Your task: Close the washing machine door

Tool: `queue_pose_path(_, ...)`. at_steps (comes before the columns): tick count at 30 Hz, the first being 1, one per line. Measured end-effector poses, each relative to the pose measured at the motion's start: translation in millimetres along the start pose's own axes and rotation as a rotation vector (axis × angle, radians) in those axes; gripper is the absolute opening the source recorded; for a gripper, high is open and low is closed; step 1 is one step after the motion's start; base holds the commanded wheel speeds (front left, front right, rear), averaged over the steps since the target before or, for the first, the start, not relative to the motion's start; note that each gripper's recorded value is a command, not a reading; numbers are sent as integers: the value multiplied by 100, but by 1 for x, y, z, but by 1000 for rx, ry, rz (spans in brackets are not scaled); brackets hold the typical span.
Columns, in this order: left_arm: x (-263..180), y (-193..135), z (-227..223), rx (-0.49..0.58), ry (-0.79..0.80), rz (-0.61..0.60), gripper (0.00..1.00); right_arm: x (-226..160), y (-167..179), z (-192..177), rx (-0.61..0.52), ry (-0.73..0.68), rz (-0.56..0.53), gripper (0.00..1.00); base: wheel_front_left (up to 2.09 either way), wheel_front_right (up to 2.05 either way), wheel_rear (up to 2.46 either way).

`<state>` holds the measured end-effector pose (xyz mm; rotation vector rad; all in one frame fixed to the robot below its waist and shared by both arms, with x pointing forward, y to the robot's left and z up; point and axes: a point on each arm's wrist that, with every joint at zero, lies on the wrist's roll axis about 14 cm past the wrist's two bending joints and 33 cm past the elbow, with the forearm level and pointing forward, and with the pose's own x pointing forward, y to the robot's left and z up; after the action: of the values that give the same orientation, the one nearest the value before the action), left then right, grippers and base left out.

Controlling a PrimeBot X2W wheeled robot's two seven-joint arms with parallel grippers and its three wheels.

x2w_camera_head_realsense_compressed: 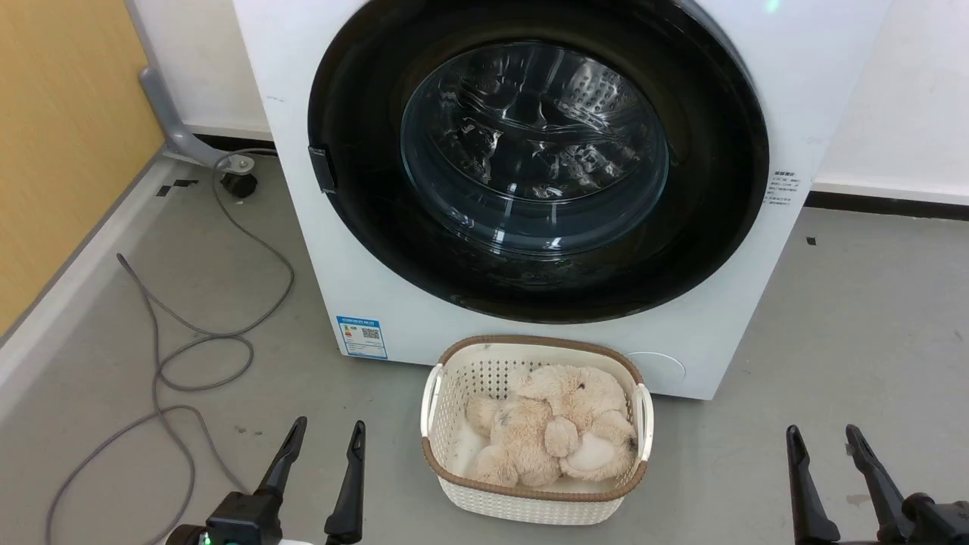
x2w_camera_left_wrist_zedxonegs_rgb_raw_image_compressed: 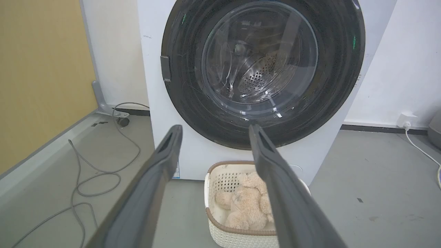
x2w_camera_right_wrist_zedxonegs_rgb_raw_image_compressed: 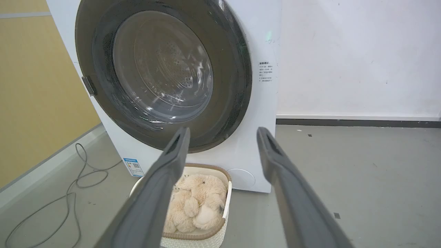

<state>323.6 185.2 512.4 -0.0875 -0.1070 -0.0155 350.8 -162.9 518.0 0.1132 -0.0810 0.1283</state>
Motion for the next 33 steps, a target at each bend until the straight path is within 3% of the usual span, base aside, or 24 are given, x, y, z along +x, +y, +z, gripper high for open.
queue_pose_path(7, -1, 5, -2, 3, 8, 22, 100, 0, 0, 1, 5, -2, -2, 100, 0, 0, 0)
queue_pose_path(8, -1, 6, -2, 4, 7, 27, 0, 0, 0, 1, 5, -2, -1, 0, 0, 0, 0)
queue_pose_path(33, 5, 2, -5, 19, 43, 17, 0, -2, -1, -5, -17, 36, -4, 0, 0, 0, 0)
